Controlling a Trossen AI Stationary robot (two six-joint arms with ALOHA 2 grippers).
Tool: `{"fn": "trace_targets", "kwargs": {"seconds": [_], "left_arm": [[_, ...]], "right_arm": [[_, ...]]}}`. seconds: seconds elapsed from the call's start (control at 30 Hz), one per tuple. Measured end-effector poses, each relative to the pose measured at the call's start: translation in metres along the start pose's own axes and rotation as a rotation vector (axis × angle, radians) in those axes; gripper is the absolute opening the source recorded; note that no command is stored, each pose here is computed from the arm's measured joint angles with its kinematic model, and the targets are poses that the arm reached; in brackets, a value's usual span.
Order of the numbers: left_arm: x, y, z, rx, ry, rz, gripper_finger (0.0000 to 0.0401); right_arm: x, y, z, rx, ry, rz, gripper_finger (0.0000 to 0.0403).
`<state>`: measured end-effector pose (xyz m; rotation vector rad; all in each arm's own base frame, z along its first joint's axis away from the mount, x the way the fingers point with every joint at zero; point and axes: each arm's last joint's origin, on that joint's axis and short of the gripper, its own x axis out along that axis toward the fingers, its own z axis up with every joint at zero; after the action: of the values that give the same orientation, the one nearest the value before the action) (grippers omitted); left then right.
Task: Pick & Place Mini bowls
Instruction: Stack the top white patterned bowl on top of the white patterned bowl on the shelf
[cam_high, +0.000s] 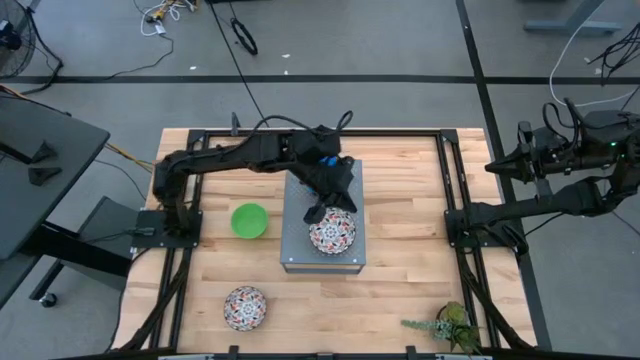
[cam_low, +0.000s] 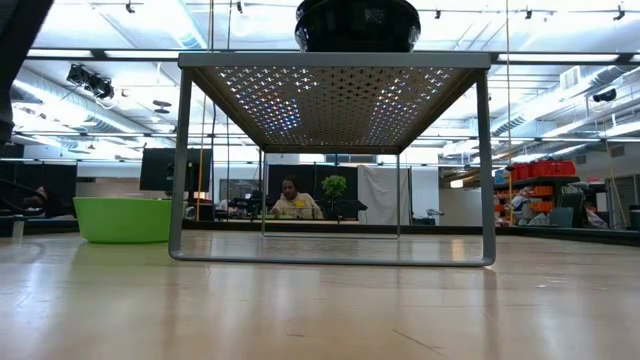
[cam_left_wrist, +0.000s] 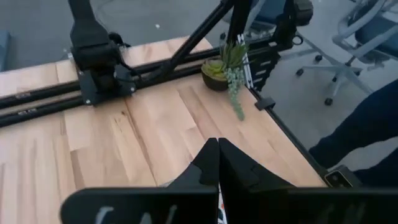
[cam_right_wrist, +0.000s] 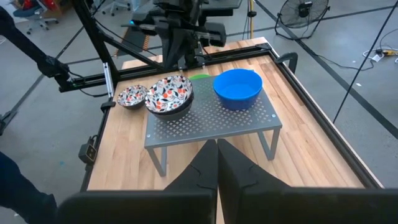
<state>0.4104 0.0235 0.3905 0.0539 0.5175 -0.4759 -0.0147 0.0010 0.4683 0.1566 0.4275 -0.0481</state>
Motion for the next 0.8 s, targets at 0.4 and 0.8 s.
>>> {"fn": "trace_targets", "kwargs": {"seconds": [0.4, 0.8], "left_arm": [[-0.023, -0.022, -0.05, 0.043, -0.058, 0.021, 0.0], [-0.027, -0.015, -0.081, 0.08, -0.063, -0.02, 0.0]], "right_arm": [[0.0, 0.0, 0.0, 0.0, 0.0, 0.0, 0.0003], [0.0, 0.0, 0.0, 0.0, 0.0, 0.0, 0.0003]]}}
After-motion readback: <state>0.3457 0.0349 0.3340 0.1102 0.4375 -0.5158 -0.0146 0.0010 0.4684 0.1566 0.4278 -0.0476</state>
